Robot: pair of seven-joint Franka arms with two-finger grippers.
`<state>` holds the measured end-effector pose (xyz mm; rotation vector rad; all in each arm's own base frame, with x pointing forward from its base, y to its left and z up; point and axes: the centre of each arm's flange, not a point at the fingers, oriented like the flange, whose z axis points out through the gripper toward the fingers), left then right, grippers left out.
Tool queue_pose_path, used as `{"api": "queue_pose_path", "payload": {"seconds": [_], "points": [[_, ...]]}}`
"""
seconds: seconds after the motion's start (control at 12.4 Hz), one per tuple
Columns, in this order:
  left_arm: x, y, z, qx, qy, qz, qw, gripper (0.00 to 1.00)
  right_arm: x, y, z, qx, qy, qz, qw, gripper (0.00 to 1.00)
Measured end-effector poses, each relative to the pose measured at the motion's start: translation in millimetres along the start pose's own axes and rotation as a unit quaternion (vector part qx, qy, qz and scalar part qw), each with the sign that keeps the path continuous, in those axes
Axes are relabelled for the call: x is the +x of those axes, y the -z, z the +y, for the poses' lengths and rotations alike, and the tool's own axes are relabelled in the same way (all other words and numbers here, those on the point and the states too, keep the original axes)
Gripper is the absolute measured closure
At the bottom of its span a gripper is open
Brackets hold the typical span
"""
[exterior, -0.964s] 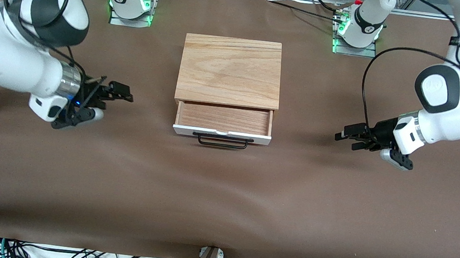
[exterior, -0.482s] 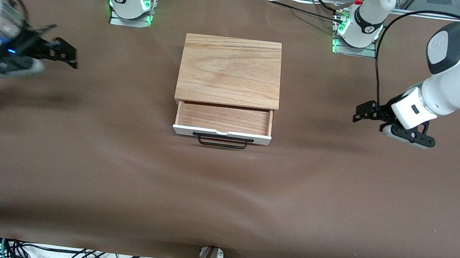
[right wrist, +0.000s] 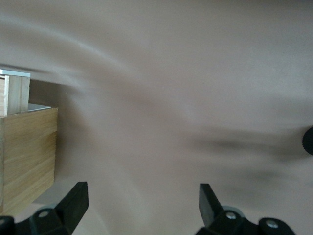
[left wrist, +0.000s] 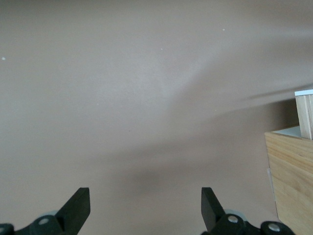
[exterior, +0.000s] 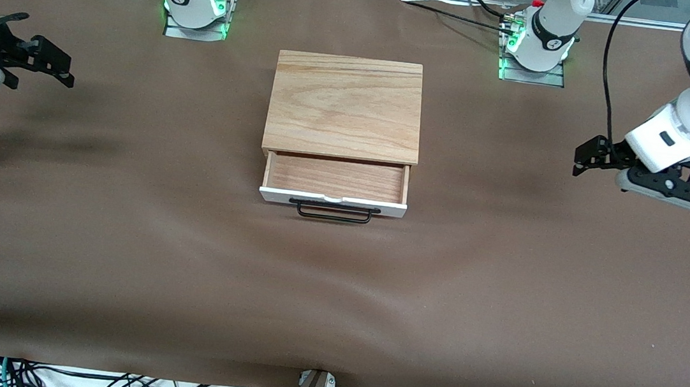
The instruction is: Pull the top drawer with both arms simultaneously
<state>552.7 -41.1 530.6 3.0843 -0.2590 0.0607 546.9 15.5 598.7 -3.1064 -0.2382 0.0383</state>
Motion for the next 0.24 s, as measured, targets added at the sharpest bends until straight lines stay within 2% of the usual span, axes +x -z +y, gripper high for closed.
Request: {"api": "queue_pose_path", "payload": {"seconds": [0.24], "points": [[-13, 18, -5, -0.002, 0.018, -0.013, 1.0, 0.0, 0, 0, -2, -0.002, 0.001, 0.0, 1.0, 0.0]]}}
